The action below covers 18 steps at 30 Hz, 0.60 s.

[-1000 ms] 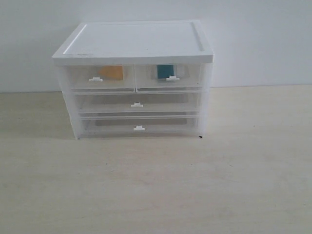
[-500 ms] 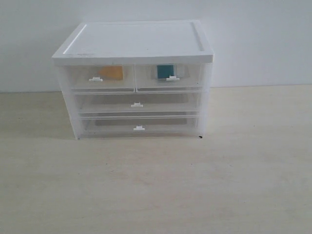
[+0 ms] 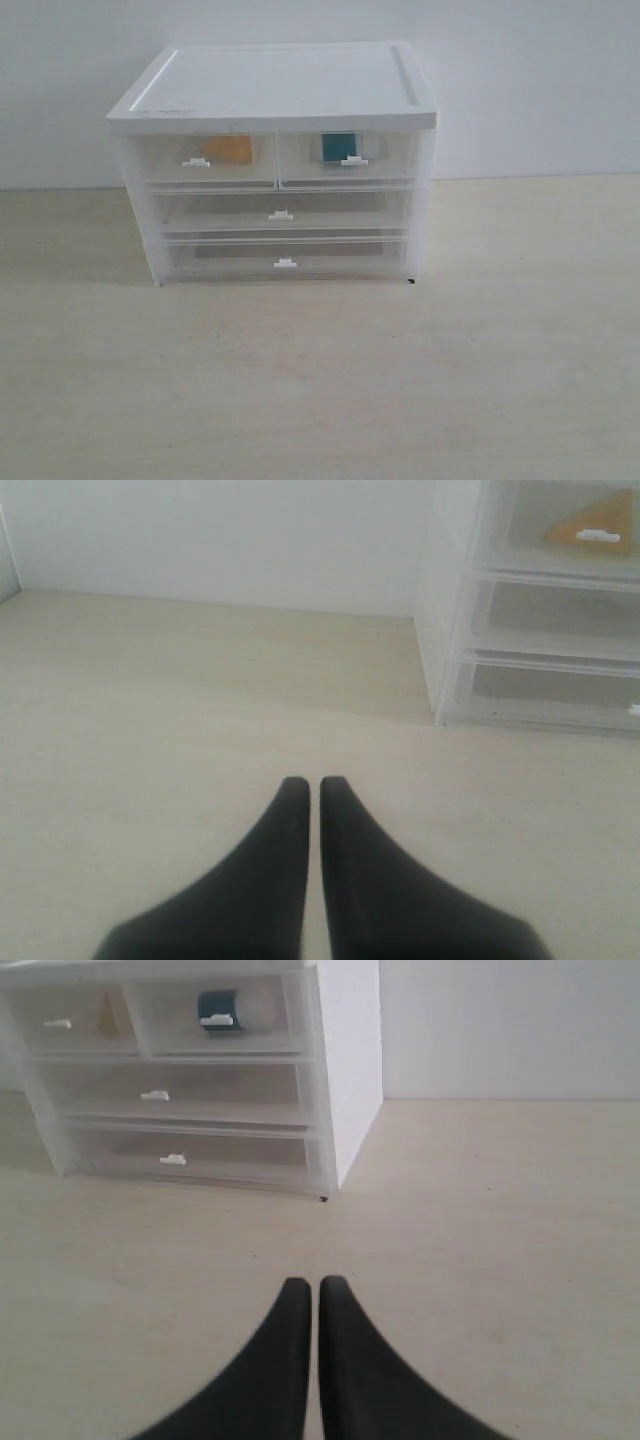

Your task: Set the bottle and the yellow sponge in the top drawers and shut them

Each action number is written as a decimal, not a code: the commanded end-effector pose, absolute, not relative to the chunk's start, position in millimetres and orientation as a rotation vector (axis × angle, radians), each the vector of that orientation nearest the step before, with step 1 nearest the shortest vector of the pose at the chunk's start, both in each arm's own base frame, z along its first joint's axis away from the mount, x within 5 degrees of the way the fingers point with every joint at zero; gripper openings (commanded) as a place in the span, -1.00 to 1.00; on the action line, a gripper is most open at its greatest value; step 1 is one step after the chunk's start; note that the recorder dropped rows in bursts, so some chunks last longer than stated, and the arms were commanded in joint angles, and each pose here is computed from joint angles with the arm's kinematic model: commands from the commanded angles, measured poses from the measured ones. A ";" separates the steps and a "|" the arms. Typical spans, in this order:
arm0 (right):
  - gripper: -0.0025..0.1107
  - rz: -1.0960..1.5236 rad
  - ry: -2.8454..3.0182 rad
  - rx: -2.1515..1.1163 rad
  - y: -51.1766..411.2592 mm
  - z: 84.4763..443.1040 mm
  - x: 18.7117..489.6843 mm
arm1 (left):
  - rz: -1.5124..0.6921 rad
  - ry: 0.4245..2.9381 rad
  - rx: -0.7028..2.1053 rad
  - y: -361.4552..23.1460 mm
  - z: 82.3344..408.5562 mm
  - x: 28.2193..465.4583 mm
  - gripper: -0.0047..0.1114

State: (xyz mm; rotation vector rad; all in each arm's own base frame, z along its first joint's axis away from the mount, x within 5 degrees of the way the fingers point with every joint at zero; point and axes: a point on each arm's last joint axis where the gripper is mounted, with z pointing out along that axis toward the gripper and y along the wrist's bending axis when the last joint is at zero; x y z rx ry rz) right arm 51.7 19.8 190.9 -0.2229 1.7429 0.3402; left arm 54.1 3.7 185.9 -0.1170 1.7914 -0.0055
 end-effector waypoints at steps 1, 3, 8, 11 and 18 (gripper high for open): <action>-0.96 0.288 1.778 -0.189 16.8 186.4 51.8 | -0.007 1.790 -0.119 3.7 185.1 54.1 -0.85; -0.96 0.264 1.807 -0.166 15.2 184.0 51.7 | -0.007 1.790 -0.119 3.7 185.1 54.1 -0.85; -0.96 0.216 1.836 -0.114 11.9 181.6 52.0 | -0.007 1.790 -0.119 3.7 185.1 54.1 -0.85; -0.96 0.211 1.834 -0.107 11.5 181.8 52.1 | -0.007 1.790 -0.119 3.7 185.1 54.1 -0.85; -0.96 0.211 1.834 -0.107 11.5 181.8 52.1 | -0.007 1.790 -0.119 3.7 185.1 54.1 -0.85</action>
